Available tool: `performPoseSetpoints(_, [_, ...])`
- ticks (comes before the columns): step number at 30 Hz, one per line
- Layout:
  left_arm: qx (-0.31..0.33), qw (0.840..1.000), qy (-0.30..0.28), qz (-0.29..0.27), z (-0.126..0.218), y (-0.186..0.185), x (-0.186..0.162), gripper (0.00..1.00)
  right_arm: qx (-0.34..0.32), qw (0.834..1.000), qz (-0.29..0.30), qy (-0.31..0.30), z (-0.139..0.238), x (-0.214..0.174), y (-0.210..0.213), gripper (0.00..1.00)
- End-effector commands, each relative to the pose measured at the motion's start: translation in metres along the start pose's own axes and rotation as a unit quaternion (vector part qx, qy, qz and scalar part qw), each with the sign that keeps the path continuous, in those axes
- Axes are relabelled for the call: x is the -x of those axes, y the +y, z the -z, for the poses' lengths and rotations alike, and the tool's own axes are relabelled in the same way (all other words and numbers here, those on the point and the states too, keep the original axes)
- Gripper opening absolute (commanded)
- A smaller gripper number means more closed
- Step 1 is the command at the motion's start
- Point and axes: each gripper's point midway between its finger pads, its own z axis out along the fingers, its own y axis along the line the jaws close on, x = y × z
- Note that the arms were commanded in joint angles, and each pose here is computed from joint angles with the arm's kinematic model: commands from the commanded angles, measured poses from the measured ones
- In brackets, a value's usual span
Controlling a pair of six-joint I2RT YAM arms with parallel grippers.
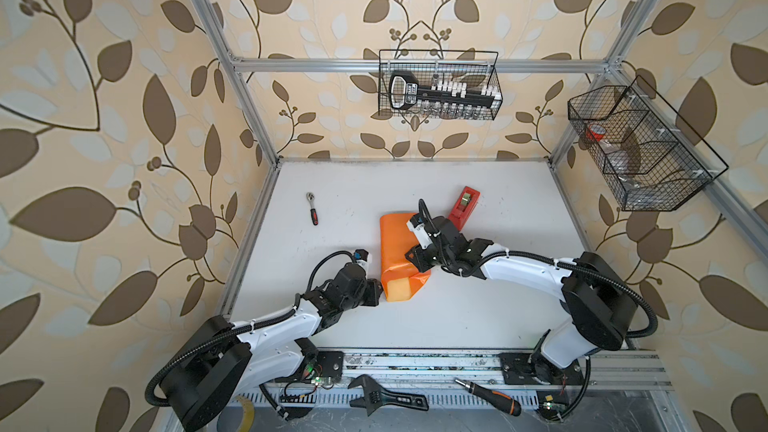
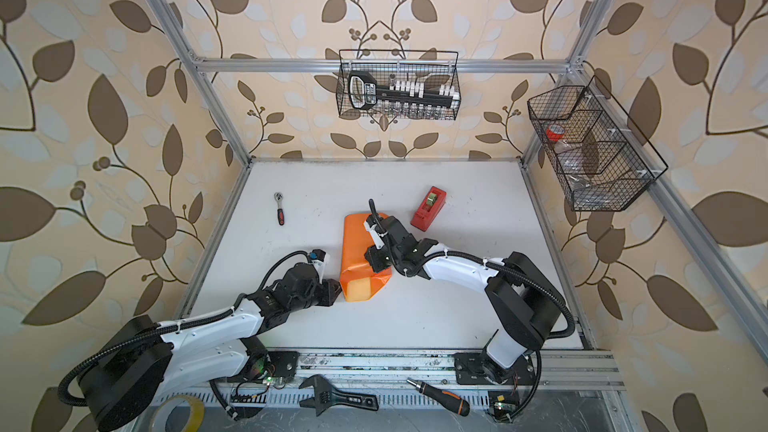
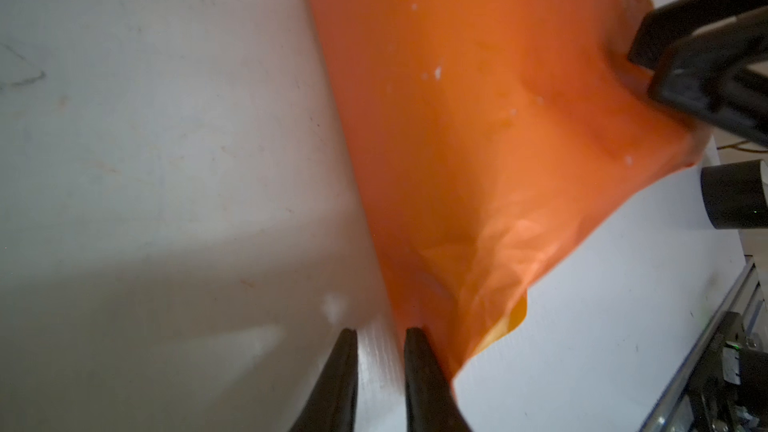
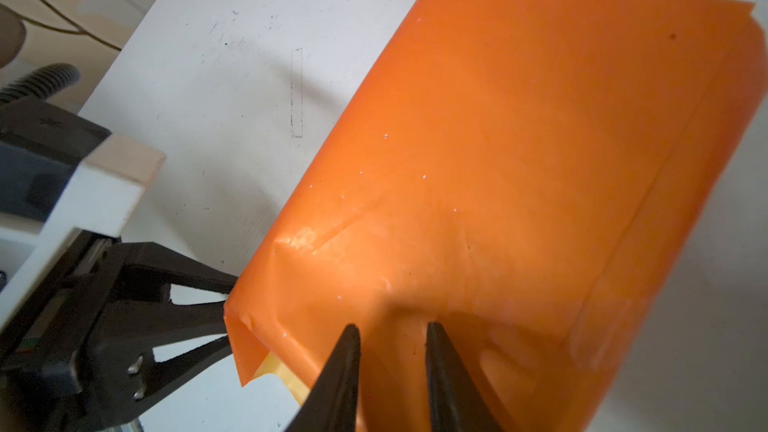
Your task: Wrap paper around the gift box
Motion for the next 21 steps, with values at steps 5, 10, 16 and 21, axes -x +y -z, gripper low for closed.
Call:
performPoseSetpoints(5, [-0.044,0.999,-0.016,-0.021,0.002,-0.021,0.007,0.22,-0.008,0.999,0.006,0.032,-0.008,-0.025,-0.010,0.28])
performPoseSetpoints(10, [-0.051,0.998,-0.027,-0.023,0.003,-0.026,0.012,0.21,-0.008,0.999,0.005,0.033,-0.009,-0.028,-0.011,0.27])
performPoseSetpoints(16, [-0.058,0.997,-0.037,-0.026,0.001,-0.032,0.017,0.19,-0.007,0.999,0.002,0.033,-0.010,-0.030,-0.011,0.27])
performPoseSetpoints(21, [-0.061,0.997,-0.041,-0.036,-0.003,-0.038,0.018,0.17,-0.008,0.999,0.002,0.034,-0.011,-0.031,-0.011,0.26])
